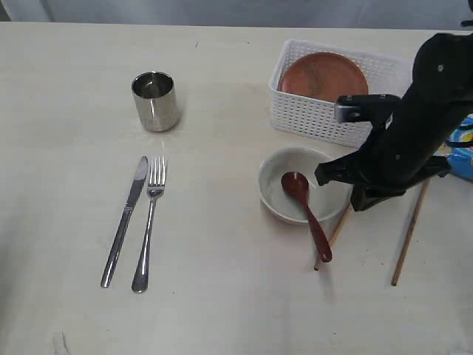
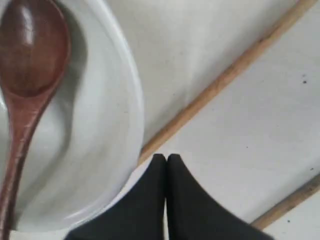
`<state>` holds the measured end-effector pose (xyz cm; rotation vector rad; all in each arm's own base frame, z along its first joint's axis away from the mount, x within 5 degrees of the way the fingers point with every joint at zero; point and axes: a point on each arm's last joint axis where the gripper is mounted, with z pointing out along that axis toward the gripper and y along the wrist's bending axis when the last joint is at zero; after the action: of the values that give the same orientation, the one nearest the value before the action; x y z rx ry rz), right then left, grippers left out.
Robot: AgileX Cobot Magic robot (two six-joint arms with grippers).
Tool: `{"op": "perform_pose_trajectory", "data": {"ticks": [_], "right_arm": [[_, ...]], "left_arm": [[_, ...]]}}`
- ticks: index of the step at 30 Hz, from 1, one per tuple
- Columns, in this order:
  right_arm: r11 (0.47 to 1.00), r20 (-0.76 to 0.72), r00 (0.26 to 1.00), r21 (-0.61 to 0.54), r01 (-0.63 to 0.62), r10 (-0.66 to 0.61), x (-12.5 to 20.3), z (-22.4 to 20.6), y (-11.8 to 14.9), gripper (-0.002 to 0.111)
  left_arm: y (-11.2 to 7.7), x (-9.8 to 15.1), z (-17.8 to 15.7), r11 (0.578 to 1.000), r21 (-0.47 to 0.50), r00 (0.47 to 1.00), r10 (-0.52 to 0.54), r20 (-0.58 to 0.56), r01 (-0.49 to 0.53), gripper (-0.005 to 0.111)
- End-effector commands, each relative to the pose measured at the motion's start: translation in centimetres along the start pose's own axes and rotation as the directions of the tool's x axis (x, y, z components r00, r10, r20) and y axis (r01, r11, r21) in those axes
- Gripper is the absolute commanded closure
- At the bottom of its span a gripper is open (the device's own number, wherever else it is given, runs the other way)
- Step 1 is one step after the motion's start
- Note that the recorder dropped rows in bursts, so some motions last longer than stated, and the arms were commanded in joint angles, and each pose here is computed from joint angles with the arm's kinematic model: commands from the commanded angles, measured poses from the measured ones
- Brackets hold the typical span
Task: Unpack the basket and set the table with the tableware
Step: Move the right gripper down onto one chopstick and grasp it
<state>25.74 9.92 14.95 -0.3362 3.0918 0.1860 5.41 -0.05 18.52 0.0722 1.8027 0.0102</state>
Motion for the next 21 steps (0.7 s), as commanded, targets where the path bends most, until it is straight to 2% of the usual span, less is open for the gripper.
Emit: {"op": "perform_pose_trajectory", "data": {"ticks": [1,4,8,9,11,21], "right_arm": [[1.0,0.168,0.986,0.013,-0.007,0.005,-0.5,-2.8,0.0,0.108],[1.0,0.219,0.976,0.003,-0.006,0.005,-0.9,-4.0,0.2,0.098],[1.0,0.239,0.971,-0.004,0.005,-0.004,-1.9,-4.4,0.5,0.065],[1.0,0.236,0.972,-0.005,0.005,-0.003,-2.1,-4.4,0.5,0.06],[1.0,0.222,0.975,-0.011,0.013,-0.01,-2.3,-4.0,0.9,0.059],[1.0,0.104,0.995,-0.022,0.009,-0.007,-2.8,-0.3,0.9,0.072]], "left_arm": [[0.0,0.1,0.0,1.0,0.002,1.0,-0.012,-0.001,0.012,0.107],[0.0,0.1,0.0,1.0,0.002,1.0,-0.012,-0.001,0.012,0.107],[0.0,0.1,0.0,1.0,0.002,1.0,-0.012,-0.001,0.012,0.107],[0.0,0.1,0.0,1.0,0.002,1.0,-0.012,-0.001,0.012,0.107],[0.0,0.1,0.0,1.0,0.002,1.0,-0.012,-0.001,0.012,0.107],[0.0,0.1,0.0,1.0,0.002,1.0,-0.012,-0.001,0.012,0.107]]}}
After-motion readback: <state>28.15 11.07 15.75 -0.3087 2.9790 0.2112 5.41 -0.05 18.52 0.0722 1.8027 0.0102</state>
